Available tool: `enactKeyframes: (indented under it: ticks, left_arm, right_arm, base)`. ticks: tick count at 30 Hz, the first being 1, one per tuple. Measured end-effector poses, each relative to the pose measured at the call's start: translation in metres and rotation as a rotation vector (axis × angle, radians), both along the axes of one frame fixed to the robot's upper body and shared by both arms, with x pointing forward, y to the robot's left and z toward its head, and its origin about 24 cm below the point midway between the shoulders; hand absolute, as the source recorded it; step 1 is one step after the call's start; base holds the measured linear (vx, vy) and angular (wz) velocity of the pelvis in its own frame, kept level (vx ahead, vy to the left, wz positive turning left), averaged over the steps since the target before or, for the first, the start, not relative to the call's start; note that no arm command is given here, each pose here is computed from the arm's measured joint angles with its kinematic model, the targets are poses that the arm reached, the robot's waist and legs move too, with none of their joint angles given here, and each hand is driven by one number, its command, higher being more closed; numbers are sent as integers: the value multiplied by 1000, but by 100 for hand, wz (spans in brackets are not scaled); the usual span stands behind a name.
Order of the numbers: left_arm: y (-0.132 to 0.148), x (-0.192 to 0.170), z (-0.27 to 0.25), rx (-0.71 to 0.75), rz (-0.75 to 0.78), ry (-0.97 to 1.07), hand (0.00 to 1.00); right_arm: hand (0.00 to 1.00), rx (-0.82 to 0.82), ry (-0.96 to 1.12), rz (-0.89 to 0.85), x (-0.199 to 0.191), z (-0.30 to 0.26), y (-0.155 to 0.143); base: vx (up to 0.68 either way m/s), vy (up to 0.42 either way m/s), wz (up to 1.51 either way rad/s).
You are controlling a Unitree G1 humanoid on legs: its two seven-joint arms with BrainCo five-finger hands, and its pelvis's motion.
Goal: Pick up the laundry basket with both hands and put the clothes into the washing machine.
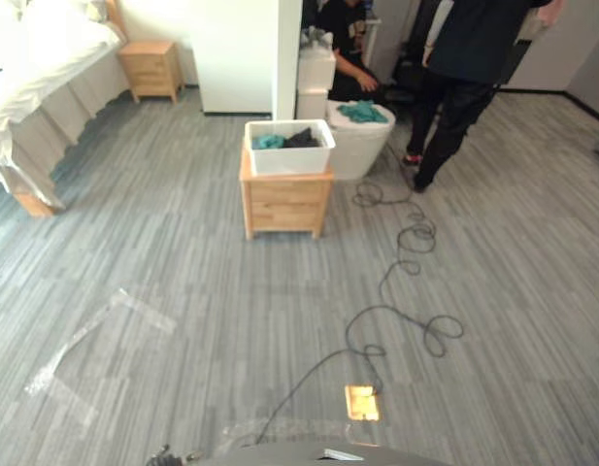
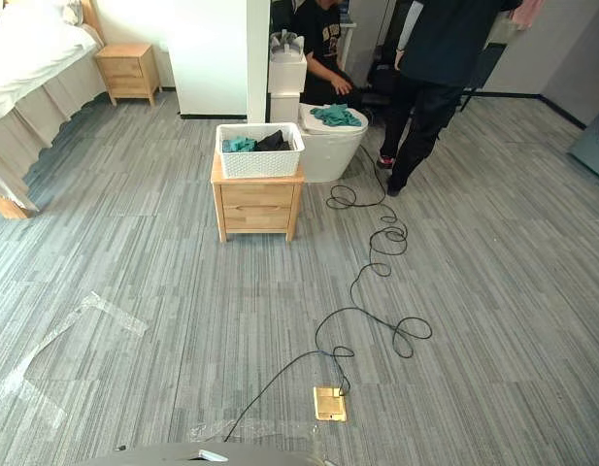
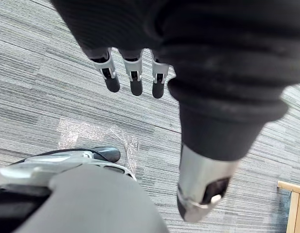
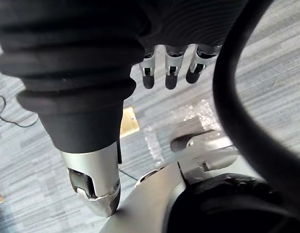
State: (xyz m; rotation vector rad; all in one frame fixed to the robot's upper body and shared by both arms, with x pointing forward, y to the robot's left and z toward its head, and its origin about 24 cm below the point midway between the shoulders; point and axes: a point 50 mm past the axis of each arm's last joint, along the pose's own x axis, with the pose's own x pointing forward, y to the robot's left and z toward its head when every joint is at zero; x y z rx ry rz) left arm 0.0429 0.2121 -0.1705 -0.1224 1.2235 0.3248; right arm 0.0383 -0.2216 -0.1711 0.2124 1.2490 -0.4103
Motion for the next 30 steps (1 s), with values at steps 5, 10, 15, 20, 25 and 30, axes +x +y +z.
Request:
enactKeyframes:
  ticks: [5,10,15,20,25,30]
  left_arm:
    - [0,9,1,-20,9,-28,0]
    - [-2,16,2,-24,2,-55,0]
    - [-2,17,2,-24,0,-55,0]
    - [-2,19,2,-22,-21,-55,0]
    - [-1,17,2,-22,-34,-48,0]
    - [-1,17,2,-23,-39,-45,0]
  right_arm:
    - [0,10,-67,2,23,2,2]
    - [0,15,-87,9,29,3,2]
    - [0,22,-90,6,29,3,2]
    - [0,23,-87,4,28,3,2]
    - [0,24,-87,0,27,3,2]
    - [0,27,-89,-5,27,3,2]
  base:
    - [42,-21,3]
    - [-67,-16,-1]
    - [-83,-6,0]
    - [-48,2,-6]
    - [22,-5,-1]
    - [52,-21,-1]
